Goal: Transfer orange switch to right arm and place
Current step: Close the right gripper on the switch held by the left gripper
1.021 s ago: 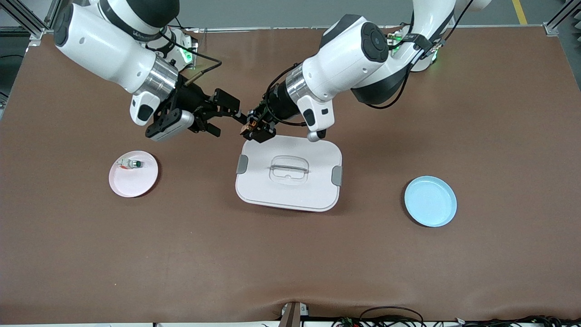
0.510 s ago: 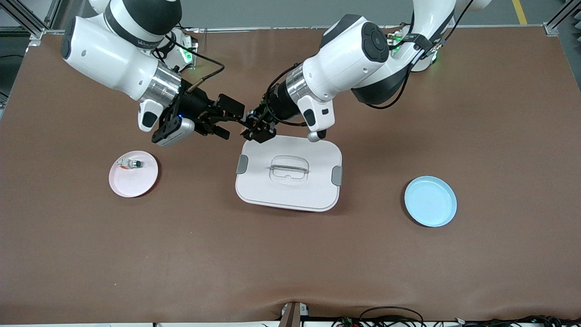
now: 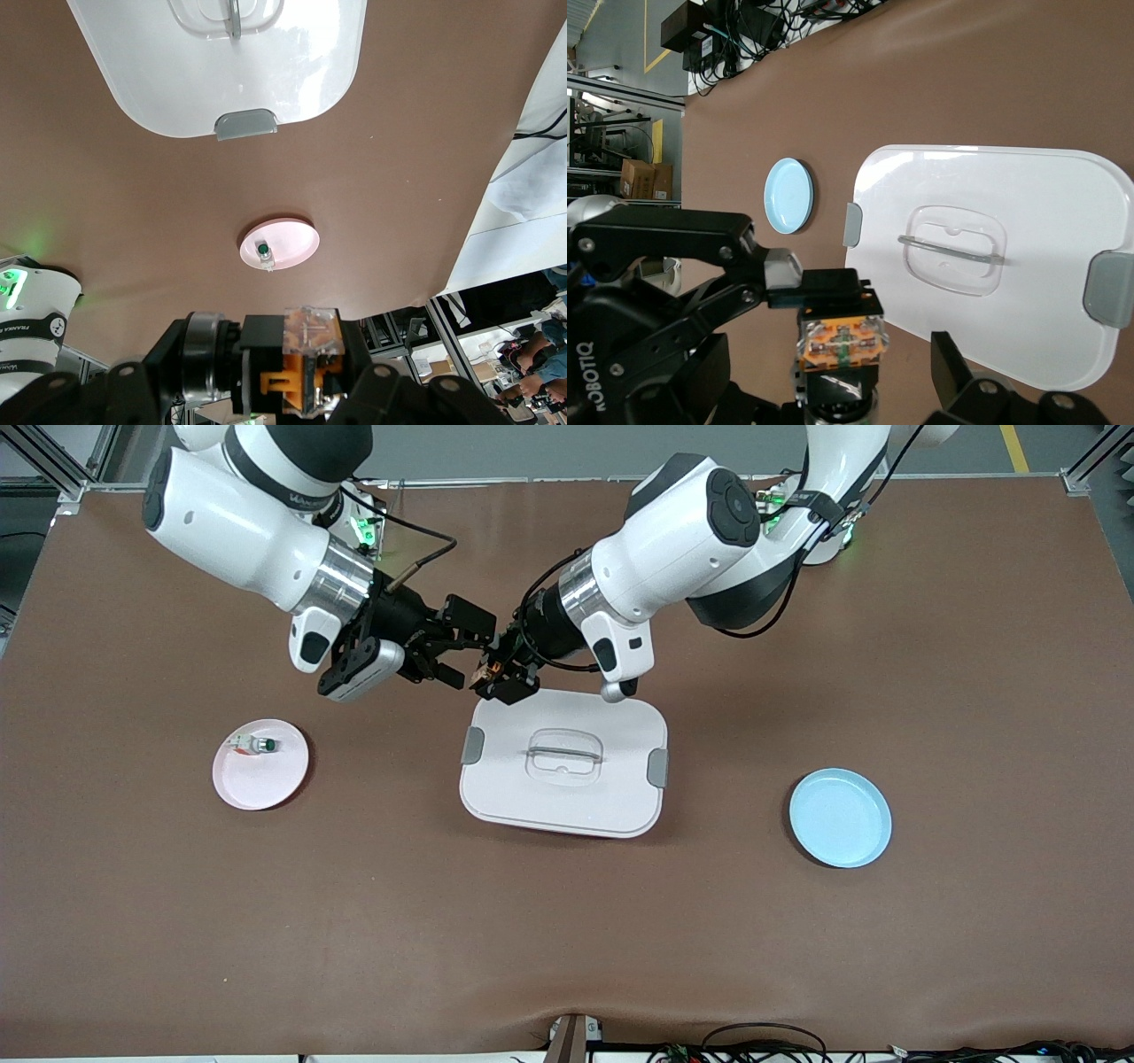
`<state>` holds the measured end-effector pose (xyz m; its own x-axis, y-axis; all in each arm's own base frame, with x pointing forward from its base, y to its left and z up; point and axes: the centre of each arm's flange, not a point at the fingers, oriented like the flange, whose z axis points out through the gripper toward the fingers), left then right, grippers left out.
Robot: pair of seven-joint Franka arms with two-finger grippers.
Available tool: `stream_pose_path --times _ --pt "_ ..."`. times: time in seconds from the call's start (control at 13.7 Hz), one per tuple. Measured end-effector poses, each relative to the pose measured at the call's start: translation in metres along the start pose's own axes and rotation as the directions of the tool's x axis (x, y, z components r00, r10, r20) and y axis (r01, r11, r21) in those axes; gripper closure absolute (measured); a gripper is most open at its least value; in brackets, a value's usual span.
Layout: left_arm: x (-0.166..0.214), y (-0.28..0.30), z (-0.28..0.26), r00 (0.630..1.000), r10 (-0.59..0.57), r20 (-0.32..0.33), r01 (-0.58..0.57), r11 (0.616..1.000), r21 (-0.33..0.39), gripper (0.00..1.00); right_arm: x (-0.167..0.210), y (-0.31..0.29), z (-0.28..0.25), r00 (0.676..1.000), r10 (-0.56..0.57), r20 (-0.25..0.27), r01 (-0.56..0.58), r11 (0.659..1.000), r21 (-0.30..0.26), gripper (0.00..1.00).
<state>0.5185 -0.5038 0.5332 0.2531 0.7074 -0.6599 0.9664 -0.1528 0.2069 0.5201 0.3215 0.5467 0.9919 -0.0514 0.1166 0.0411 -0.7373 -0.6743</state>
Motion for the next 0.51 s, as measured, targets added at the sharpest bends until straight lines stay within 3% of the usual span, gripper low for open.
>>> stream_pose_path --times 0.51 --pt "0.0003 0.0006 -0.0006 1.0 -0.001 0.0 0.001 1.0 -0.001 0.28 0.0001 0.0003 0.0031 0.999 -0.034 -0.002 0.034 0.999 -0.001 0.0"
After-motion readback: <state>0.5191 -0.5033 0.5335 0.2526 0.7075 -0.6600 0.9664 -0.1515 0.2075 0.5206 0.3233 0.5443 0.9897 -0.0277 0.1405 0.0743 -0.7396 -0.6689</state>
